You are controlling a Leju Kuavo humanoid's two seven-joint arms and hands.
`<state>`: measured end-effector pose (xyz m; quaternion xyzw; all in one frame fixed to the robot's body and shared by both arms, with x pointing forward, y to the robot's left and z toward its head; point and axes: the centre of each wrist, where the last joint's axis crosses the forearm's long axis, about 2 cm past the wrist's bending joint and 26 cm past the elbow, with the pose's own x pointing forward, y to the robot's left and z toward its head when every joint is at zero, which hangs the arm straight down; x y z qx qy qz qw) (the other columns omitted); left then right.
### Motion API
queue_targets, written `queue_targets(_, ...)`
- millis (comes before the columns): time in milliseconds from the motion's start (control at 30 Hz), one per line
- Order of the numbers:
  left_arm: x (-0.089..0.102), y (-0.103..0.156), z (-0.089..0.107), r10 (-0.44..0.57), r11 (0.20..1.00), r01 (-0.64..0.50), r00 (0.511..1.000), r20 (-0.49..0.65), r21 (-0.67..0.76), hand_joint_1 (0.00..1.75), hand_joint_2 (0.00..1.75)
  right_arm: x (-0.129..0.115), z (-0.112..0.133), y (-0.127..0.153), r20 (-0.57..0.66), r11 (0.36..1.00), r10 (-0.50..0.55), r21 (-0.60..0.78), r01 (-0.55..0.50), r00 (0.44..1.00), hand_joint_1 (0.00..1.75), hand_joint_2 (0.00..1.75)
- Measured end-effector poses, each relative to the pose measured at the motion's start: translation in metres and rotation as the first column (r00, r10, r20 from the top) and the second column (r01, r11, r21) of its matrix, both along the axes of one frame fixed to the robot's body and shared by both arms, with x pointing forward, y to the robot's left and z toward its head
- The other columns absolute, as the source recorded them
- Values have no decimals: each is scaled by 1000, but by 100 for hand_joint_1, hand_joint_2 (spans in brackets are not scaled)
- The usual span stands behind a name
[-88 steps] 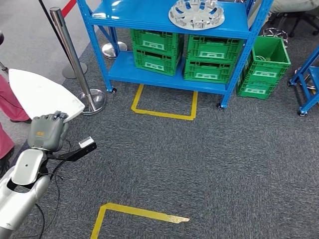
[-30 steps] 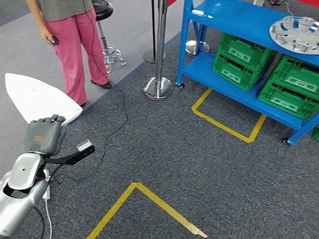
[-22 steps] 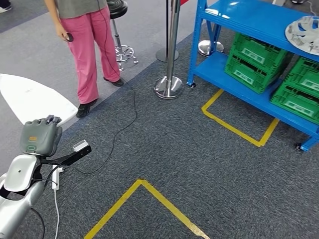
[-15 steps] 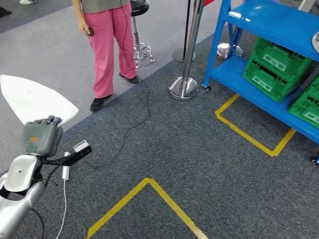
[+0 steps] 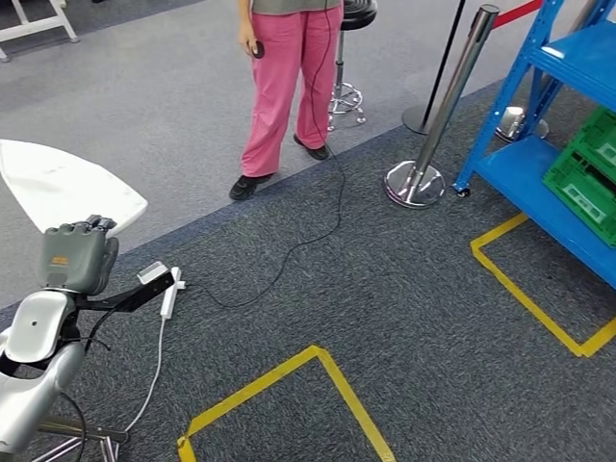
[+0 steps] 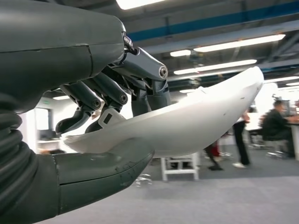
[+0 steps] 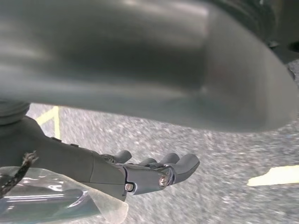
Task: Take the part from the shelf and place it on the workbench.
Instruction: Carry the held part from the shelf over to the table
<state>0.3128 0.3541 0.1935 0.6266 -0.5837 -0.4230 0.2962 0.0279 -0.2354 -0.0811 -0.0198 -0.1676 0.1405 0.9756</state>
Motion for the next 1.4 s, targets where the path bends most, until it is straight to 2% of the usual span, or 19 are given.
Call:
queue_targets(800, 1, 8, 4, 22, 1000, -22, 1000, 20, -4, 175, 175, -2, 0, 2, -1, 1000, 21, 1, -21, 1000, 0, 0)
queue_targets(1400, -3, 5, -2, 36, 999, -36, 999, -13, 1, 175, 175, -5, 2, -1, -5, 1000, 29, -11, -29, 1000, 0, 0)
